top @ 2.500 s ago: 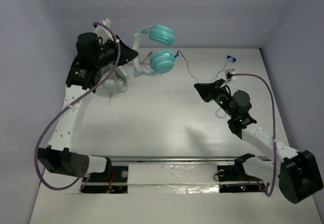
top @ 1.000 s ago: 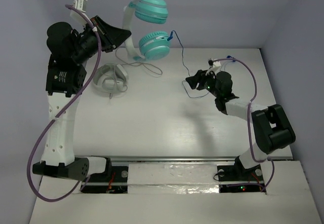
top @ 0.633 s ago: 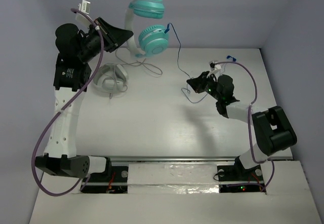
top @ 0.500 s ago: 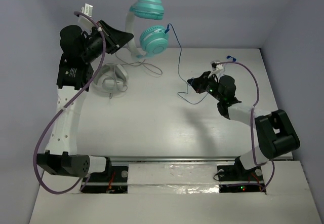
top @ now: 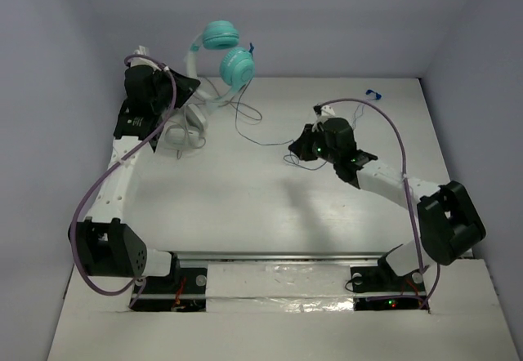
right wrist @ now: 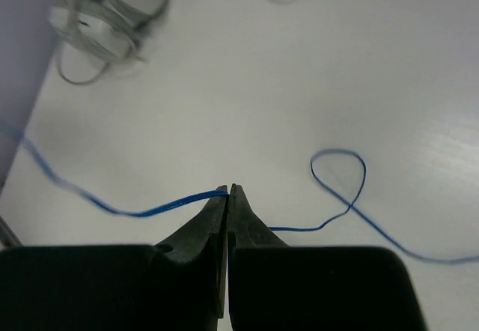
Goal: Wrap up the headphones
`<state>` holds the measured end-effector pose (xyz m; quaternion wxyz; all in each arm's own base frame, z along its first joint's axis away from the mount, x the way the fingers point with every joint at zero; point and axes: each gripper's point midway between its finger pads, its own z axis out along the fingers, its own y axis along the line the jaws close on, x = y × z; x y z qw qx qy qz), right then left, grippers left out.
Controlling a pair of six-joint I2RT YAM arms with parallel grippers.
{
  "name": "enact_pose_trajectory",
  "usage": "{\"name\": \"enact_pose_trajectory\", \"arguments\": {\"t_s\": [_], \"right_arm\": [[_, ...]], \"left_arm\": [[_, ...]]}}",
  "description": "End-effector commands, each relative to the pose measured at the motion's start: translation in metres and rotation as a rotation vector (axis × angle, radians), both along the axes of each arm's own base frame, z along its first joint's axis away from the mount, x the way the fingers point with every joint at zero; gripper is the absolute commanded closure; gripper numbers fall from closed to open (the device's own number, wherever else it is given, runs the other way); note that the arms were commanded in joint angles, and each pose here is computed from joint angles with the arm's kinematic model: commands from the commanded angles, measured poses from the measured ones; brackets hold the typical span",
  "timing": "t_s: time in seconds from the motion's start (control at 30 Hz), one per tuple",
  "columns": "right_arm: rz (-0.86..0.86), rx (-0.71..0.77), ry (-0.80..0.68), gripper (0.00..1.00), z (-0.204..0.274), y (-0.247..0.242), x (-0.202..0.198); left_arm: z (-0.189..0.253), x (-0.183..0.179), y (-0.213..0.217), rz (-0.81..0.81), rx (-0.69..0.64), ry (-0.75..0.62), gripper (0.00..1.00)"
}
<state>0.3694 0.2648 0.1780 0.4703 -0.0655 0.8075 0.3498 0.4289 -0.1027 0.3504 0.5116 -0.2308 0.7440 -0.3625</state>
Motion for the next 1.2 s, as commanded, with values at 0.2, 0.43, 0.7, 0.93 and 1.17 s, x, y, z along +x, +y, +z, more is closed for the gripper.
{"name": "enact_pose_trajectory", "arguments": {"t_s": [0.2,0.43,0.7,0.93,1.17], "right_arm": [[-0.018,-0.35,0.12,1.0,-0.022,0.021,-0.069],[0.066,-0.472,-0.037,1.0,0.06,0.024,-0.104],[0.085,-0.552,-0.102,1.0,0.104,0.009,-0.114],[0.054,-0.557,-0.168,1.0,0.133,0.005,-0.107],[0.003,-0.594,-0.204,1.0,0.154,-0.01,-0.102]], "left_arm": [[0.01,0.005,0.024,0.224,0.143,-0.113,1.0],[-0.045,-0.01,-0.014,0.183,0.353,-0.028,1.0],[-0.078,-0.03,-0.071,-0.031,0.508,-0.014,1.0],[-0.102,-0.046,-0.121,-0.274,0.571,-0.015,1.0],[-0.121,-0.055,-0.13,-0.387,0.615,0.013,1.0]]}}
